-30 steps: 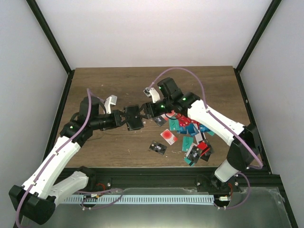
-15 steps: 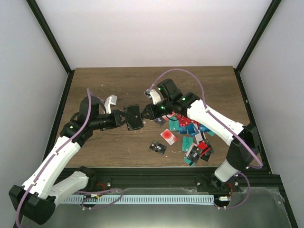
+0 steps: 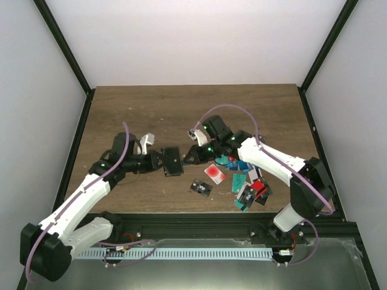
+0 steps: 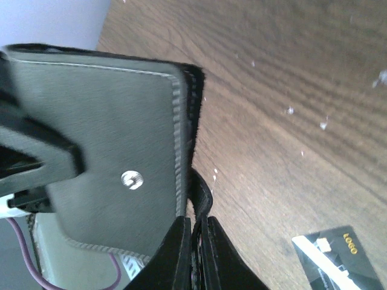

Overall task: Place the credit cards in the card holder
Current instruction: Open the card holder at the center of the board.

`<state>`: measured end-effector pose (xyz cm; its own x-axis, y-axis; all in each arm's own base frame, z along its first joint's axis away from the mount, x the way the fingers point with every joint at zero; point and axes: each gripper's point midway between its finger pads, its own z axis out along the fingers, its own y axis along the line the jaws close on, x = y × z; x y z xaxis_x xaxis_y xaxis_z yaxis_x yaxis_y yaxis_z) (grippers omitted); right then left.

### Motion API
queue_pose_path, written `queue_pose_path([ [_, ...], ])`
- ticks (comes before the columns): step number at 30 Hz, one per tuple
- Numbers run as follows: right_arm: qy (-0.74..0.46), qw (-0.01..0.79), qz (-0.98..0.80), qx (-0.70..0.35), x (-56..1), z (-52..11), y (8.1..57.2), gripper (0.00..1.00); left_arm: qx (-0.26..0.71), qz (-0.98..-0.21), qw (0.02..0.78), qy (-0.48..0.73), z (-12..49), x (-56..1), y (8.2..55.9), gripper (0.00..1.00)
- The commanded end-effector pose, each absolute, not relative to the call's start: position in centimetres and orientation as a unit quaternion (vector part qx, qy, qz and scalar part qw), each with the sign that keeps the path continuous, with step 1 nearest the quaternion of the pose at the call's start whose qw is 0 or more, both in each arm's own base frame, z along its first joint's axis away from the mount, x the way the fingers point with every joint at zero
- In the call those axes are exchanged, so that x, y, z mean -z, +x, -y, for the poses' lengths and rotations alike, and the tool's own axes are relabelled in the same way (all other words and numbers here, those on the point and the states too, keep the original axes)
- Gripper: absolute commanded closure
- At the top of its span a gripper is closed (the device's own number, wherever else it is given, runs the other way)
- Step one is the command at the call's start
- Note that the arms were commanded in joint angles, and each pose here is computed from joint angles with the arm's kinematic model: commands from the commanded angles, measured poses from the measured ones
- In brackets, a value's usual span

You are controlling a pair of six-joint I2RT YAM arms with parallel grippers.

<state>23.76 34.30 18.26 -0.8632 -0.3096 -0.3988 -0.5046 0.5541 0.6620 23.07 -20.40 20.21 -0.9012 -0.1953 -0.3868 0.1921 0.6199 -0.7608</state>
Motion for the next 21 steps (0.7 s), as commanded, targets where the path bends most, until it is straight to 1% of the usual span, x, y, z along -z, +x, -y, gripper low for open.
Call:
queue_pose_path([
  [1, -0.215, 0.084, -0.864, -0.447, -16.7, -35.0, 22.6, 0.99, 0.430, -0.876, 0.219, 0.000, 20.6, -16.5, 23.6, 0.88],
  [5, -0.206, 0.066, -0.861, -0.460, -14.8, -35.5, 22.3, 0.99, 0.401, -0.895, 0.196, -0.009, 20.3, -12.1, 24.0, 0.79],
  [8, -0.199, 0.050, -0.861, -0.466, -13.3, -35.7, 22.2, 0.99, 0.376, -0.908, 0.181, -0.014, 20.0, -9.7, 24.4, 0.65],
  [11, -0.193, 0.035, -0.863, -0.465, -11.7, -35.8, 22.0, 0.99, 0.328, -0.929, 0.170, -0.026, 18.9, -8.0, 24.9, 0.47],
  [16, -0.186, 0.025, -0.865, -0.466, -10.7, -35.8, 21.9, 0.99, 0.280, -0.942, 0.184, -0.027, 17.6, -8.9, 25.5, 0.30],
  [21, -0.186, 0.024, -0.866, -0.464, -10.4, -35.9, 22.0, 0.99, 0.280, -0.940, 0.197, -0.010, 17.9, -10.6, 24.9, 0.21],
])
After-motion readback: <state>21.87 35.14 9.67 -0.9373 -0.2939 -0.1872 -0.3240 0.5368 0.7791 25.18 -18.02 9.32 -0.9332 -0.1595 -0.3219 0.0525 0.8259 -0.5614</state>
